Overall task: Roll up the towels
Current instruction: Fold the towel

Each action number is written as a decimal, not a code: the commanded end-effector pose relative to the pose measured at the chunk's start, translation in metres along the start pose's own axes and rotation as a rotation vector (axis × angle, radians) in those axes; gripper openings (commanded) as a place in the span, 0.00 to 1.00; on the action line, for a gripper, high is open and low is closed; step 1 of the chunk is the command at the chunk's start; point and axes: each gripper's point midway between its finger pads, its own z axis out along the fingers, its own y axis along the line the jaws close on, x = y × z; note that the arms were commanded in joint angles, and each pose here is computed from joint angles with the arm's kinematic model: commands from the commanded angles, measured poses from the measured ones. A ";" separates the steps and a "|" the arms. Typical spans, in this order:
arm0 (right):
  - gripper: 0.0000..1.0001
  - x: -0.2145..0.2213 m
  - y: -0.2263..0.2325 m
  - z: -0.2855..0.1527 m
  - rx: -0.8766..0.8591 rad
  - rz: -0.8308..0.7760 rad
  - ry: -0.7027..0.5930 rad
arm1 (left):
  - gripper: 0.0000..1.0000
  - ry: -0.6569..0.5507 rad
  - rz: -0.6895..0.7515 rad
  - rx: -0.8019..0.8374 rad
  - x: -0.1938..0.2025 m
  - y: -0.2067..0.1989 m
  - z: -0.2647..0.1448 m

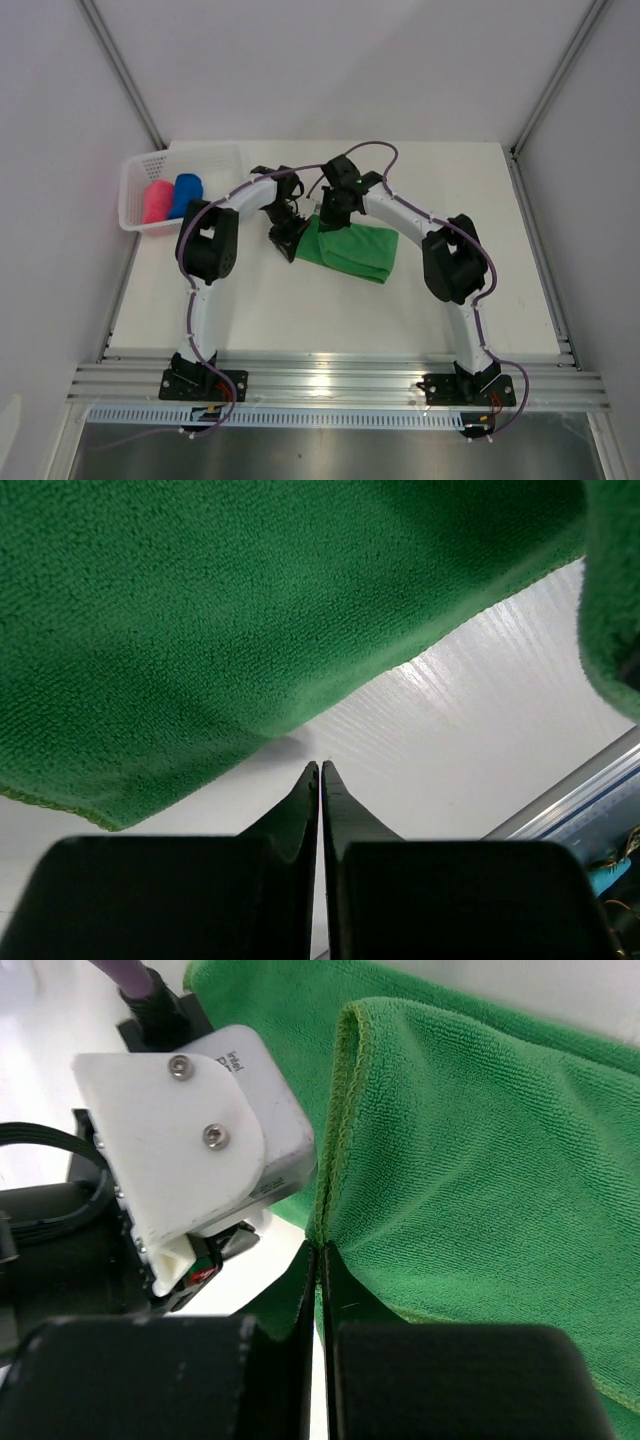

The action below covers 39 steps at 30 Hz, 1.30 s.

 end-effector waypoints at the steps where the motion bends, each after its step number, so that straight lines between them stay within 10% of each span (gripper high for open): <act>1: 0.00 -0.036 0.029 -0.044 -0.075 0.017 -0.163 | 0.05 -0.050 0.010 -0.001 -0.012 -0.003 -0.015; 12: 0.00 -0.042 -0.012 -0.079 -0.032 0.041 -0.200 | 0.27 -0.107 0.051 -0.066 -0.015 0.001 -0.044; 24: 0.00 0.014 -0.268 -0.171 0.357 0.362 -0.247 | 0.44 -0.134 0.062 -0.211 -0.022 0.028 -0.069; 39: 0.00 0.039 -0.359 -0.189 0.550 0.429 -0.183 | 0.52 -0.100 0.010 -0.233 -0.024 0.043 -0.052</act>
